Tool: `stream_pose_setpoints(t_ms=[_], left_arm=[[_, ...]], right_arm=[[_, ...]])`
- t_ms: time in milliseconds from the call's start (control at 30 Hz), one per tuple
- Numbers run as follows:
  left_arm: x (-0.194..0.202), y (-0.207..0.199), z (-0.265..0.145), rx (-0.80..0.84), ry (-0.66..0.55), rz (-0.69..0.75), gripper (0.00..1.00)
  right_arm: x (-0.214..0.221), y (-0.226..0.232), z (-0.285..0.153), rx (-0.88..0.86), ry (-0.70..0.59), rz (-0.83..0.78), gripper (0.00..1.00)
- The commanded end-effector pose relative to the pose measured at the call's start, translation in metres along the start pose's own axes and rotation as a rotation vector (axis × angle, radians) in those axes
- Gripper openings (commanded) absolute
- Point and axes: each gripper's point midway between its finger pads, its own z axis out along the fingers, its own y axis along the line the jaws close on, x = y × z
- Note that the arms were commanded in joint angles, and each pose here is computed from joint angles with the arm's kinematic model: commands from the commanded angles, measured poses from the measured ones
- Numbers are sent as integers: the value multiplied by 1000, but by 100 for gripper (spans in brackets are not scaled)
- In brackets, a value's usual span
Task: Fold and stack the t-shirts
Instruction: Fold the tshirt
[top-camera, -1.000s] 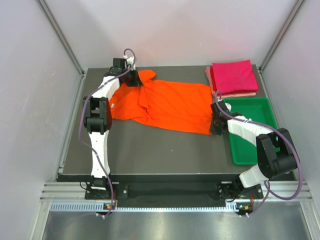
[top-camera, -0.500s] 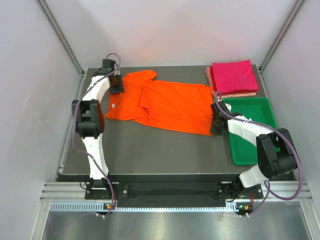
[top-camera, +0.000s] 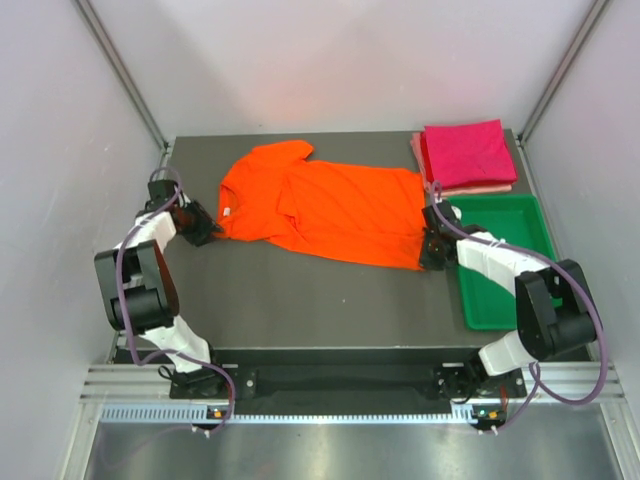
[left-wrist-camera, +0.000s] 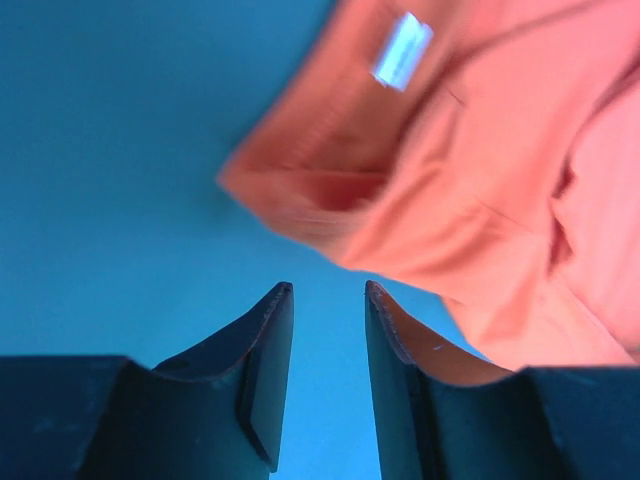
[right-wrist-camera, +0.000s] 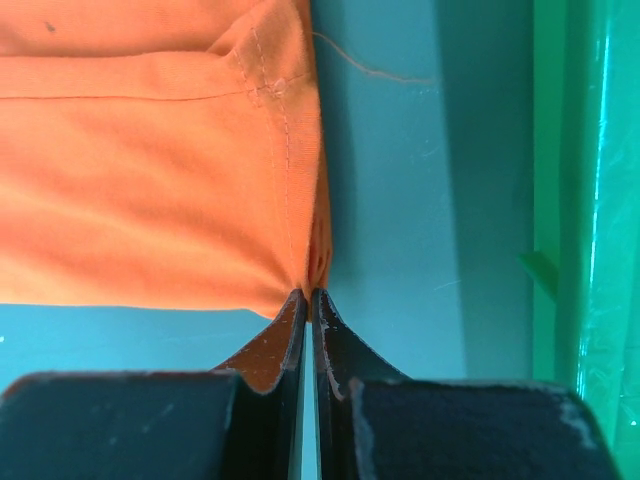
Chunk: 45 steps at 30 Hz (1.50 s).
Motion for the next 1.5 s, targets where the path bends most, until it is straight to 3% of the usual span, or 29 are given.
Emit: stream_pose_setpoints(t_ms=[0,467,567,633,733,900,1167,1367,1467], left_arm=[[-6,-29,6,170,-31,-11,41],[-18,6,44,24,-73,-10,43],[-28,14,50,-40,-75,-15,33],[-36,15,50,-72,-81,0,14],[-53,15,39,-167,-116,38,0],[-71,25,13,-344,-143,88,0],[-18,58,6,-459,-23,96,0],[-12,79,-9,-556,-44,116,1],[-10,78,-9,-552,-32,113,14]], right_arm=[[-19,12,-14,-52,-67,-11,0],[-16,10,-15,-55,-67,-2,0],[-12,8,-12,-44,-59,-8,0],[-11,6,-11,-40,-56,-13,0],[-9,6,-11,-41,-54,-25,0],[-11,4,-18,-49,-72,-39,0],[17,2,-21,-98,-49,-46,0],[40,-4,-22,-101,-35,-31,0],[44,-5,-23,-105,-34,-14,2]])
